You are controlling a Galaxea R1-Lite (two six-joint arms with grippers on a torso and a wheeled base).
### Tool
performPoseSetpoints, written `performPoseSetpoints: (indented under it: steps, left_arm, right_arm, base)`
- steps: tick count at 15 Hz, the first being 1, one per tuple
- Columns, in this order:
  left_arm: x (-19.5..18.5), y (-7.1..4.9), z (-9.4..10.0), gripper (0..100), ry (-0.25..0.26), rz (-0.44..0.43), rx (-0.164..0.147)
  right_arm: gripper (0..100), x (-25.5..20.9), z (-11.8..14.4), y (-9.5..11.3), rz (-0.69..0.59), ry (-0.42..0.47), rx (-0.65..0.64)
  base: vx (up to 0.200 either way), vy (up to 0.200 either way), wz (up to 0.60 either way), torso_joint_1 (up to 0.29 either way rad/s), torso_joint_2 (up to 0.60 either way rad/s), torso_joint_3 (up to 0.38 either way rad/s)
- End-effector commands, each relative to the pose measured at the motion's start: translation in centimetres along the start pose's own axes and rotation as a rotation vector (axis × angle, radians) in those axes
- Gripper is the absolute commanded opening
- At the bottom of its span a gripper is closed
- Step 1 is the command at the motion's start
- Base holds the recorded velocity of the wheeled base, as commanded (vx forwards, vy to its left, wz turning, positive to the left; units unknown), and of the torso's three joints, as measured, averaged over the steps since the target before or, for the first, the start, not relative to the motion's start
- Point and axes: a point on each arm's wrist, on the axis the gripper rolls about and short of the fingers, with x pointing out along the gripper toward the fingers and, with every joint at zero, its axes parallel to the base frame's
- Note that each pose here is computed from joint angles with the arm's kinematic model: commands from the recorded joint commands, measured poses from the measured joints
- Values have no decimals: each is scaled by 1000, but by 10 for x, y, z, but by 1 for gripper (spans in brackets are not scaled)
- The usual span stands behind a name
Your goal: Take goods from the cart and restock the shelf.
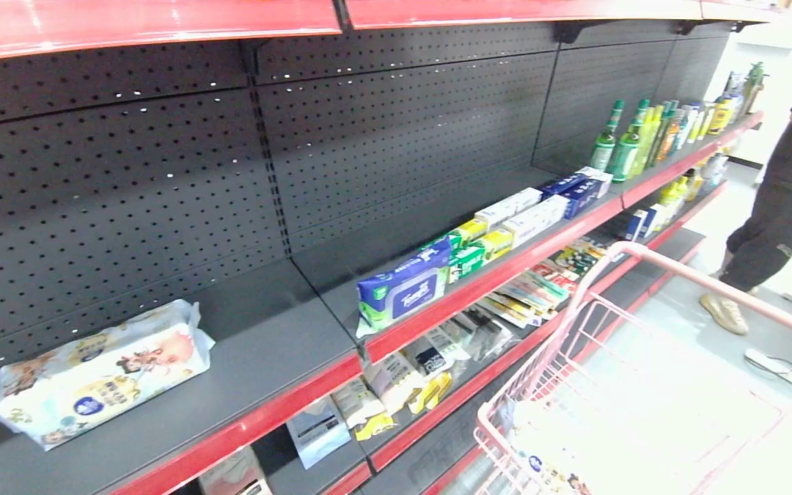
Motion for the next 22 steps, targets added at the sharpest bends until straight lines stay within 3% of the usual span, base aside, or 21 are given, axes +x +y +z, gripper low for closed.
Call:
performPoseSetpoints:
  steps: [1, 22]
  left_arm:
    - [0, 0, 0, 100, 0, 0, 0]
    - [0, 0, 0, 100, 0, 0, 0]
  right_arm:
    - [100, 0, 0, 0, 0, 2, -1]
    - [100, 0, 0, 0, -2, 2, 2]
  base:
    - [0, 0, 0, 0, 0, 0]
    - [0, 0, -29, 0, 0, 0]
